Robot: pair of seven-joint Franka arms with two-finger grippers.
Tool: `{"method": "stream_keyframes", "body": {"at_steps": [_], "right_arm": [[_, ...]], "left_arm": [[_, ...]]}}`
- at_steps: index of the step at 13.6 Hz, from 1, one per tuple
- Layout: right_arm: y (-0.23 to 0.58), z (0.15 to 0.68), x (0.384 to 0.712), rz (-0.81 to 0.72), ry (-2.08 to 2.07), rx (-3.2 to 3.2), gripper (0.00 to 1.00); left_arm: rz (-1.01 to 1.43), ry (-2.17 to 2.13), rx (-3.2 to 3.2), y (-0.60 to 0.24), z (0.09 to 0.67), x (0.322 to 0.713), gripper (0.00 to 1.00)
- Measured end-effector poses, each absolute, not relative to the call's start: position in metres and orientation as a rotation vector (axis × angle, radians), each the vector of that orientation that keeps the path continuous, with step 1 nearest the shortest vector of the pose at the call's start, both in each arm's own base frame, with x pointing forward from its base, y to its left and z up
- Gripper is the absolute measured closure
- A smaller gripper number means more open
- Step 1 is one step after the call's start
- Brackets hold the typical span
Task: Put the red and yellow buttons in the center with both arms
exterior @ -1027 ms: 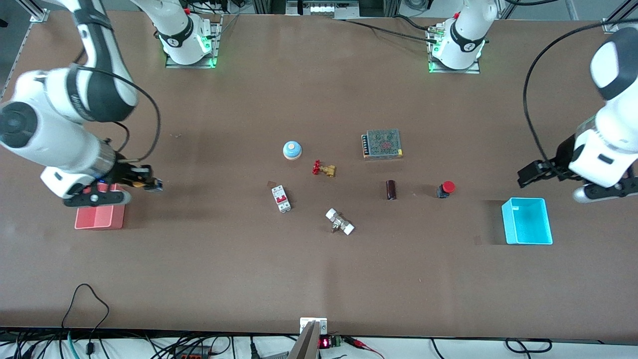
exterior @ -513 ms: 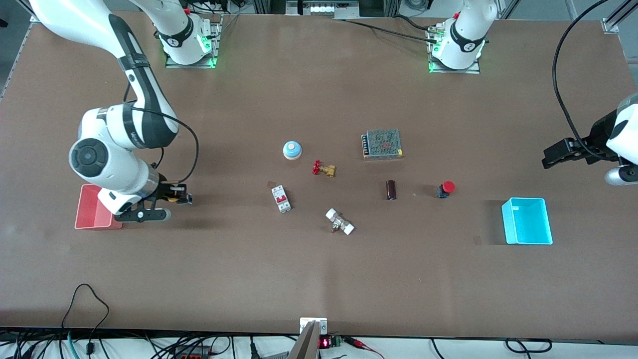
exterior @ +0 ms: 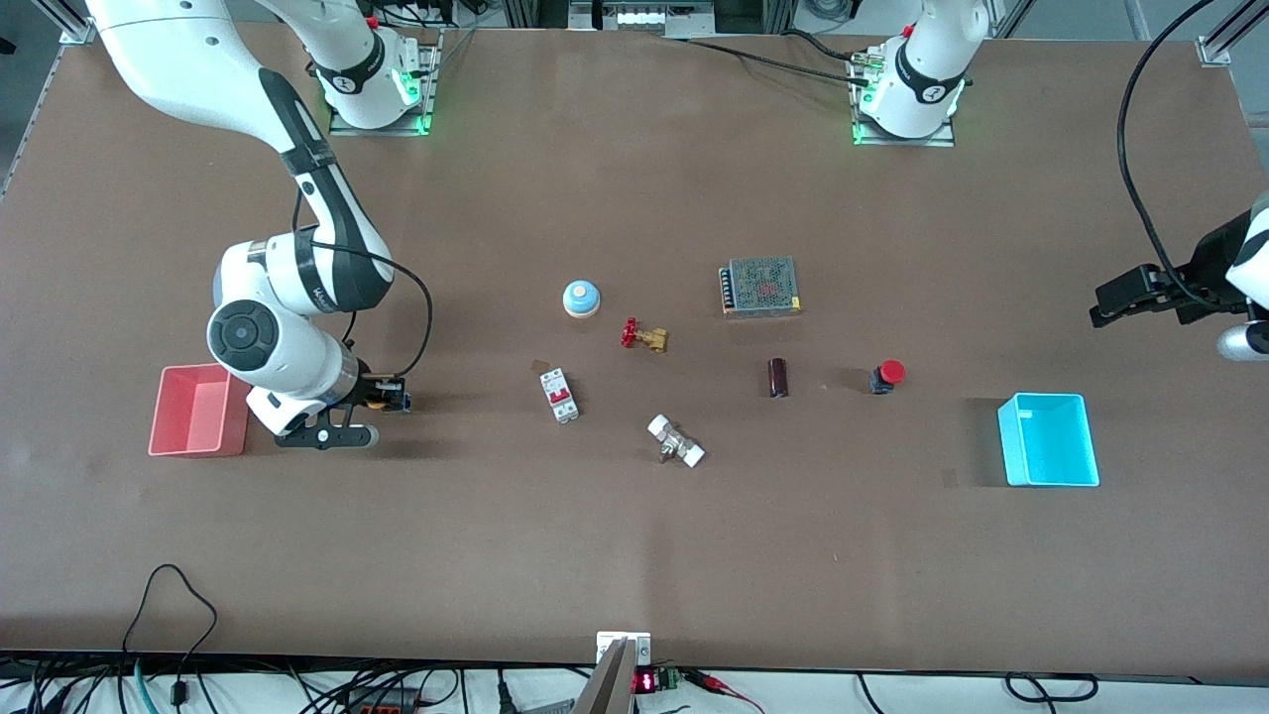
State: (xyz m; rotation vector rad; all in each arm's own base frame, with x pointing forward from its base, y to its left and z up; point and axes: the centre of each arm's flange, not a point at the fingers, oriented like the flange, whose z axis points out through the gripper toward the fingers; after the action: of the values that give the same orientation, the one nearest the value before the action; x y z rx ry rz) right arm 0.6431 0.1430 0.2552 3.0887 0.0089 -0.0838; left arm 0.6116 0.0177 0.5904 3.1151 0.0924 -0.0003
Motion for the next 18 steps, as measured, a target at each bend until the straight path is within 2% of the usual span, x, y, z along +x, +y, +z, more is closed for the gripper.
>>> {"method": "stream_keyframes", "body": {"at_steps": [11, 13, 14, 16, 18], "right_arm": [[0.151, 0.236, 0.638, -0.071, -0.011, 3.081, 0.59], [0.151, 0.234, 0.637, -0.073, -0.013, 3.080, 0.47], [0.151, 0.233, 0.637, -0.075, -0.014, 3.080, 0.47], [0.151, 0.231, 0.637, -0.077, -0.014, 3.079, 0.31], [0.151, 0.230, 0.637, -0.072, -0.014, 3.081, 0.27]], "left_arm": [[-0.037, 0.076, 3.119, 0.011, 0.590, 0.598, 0.00], [-0.038, 0.076, 3.120, 0.011, 0.591, 0.597, 0.00], [-0.040, 0.076, 3.120, 0.011, 0.590, 0.597, 0.00], [-0.045, 0.077, 3.120, 0.011, 0.589, 0.596, 0.00], [-0.045, 0.077, 3.121, 0.011, 0.589, 0.596, 0.00]]}}
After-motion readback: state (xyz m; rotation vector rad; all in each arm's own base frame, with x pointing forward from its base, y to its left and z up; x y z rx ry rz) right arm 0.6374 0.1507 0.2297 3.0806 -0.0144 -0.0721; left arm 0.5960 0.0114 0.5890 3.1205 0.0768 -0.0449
